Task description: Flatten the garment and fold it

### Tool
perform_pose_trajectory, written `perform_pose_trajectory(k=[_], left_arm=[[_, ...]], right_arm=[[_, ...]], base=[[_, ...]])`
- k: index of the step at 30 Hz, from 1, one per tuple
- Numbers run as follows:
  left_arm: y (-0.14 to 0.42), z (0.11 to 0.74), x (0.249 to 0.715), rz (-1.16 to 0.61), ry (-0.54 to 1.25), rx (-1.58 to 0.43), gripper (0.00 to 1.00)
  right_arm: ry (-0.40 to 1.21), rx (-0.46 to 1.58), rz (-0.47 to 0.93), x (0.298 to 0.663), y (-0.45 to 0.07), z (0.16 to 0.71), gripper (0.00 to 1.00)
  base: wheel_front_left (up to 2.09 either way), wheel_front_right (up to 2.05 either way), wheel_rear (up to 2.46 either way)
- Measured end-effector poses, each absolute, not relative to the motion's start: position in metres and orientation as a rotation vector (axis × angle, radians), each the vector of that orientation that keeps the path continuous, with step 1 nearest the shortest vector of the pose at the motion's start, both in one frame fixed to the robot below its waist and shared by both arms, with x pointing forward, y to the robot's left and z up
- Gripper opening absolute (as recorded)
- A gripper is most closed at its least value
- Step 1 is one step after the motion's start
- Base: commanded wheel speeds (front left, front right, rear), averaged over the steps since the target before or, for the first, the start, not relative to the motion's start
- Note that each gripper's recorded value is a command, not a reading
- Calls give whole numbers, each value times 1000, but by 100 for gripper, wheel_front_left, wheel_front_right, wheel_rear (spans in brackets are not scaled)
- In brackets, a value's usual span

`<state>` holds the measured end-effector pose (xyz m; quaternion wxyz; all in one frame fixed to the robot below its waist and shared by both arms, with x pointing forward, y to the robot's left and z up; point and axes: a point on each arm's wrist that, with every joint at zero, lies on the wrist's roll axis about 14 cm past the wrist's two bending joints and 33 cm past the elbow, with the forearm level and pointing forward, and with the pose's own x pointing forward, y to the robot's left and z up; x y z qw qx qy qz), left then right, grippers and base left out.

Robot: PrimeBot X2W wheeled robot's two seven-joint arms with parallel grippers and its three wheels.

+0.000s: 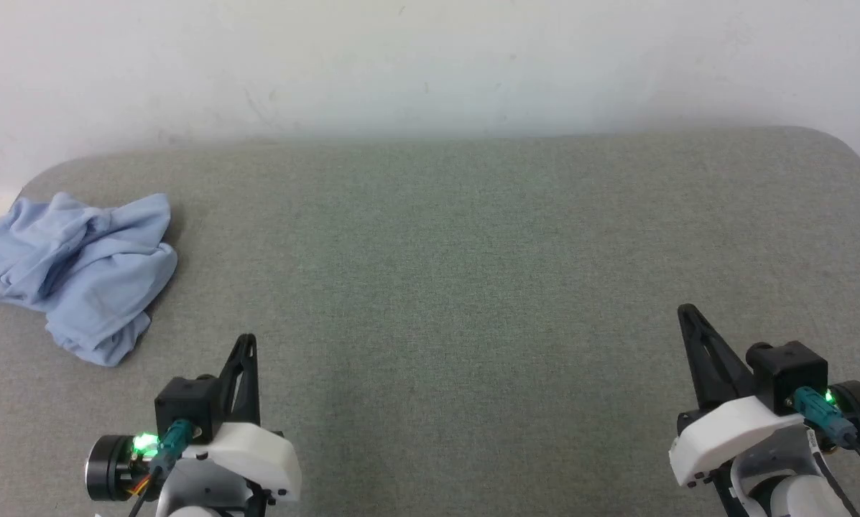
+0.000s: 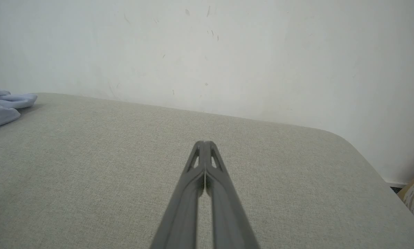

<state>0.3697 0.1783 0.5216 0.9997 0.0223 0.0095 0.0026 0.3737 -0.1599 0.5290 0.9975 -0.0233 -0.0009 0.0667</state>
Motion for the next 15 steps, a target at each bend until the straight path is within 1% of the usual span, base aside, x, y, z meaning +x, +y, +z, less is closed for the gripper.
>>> perform_pose_trajectory(k=[6,7,15], left_arm=[[178,522,370,5,19,45,0],[178,521,370,5,20,45,100],[177,520,370,3,22,44,100]], right_arm=[[-2,-47,133,374,-160,529,0],[-1,-47,134,374,-160,529,100],[2,-46,133,374,-160,528,100]], base=[[0,0,0],[0,0,0],[0,0,0]])
